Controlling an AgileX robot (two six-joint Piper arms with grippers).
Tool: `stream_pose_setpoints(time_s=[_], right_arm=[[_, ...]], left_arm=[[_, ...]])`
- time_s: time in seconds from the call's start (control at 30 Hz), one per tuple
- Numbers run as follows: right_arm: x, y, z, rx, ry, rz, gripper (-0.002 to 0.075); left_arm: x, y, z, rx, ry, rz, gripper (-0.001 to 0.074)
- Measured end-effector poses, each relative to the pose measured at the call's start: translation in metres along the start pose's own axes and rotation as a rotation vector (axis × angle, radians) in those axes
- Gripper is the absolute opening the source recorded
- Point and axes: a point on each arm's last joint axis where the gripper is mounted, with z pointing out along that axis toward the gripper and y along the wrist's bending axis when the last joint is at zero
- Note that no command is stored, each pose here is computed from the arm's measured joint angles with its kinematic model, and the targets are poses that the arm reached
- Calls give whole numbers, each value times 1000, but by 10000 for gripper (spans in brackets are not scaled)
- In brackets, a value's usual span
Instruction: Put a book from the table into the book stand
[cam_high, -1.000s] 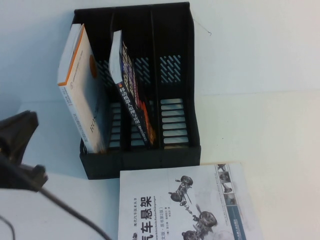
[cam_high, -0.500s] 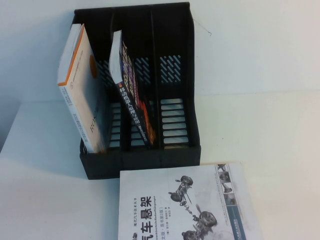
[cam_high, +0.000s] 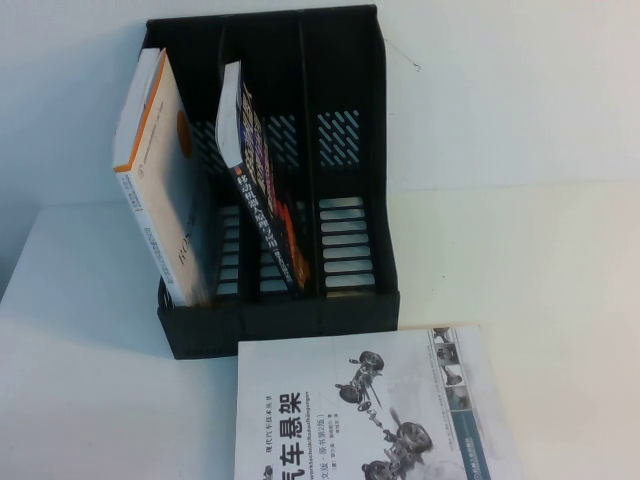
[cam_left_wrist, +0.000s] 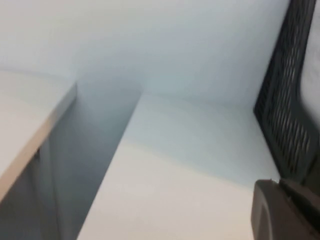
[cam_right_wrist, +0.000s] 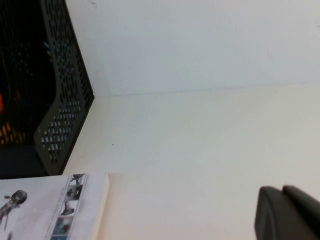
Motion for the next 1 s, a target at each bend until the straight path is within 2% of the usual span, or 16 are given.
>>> stream_pose_setpoints(time_s=[0.2,0.37,0.5,0.57,0.87,1.0], right_arm=[[2,-3,-7,92,-18,-68,-1],[5,3,-19,143,-119,-229,-1],[14,4,-8,185,-155,-300,-1],[25,2,-1,184,-138,-284,-1],[87,-6,30,171,38,-14,-1],[91,-5,31,154,50,3,-1]], left_arm=[[14,0,-1,9,154,82,-3],[16,-2,-1,37,173,115,-3],[16,-2,-2,46,179,124,-3],[16,-2,-2,48,179,128,-3],[16,-2,-2,47,179,130,-3],[16,-2,-2,47,179,130,-3]])
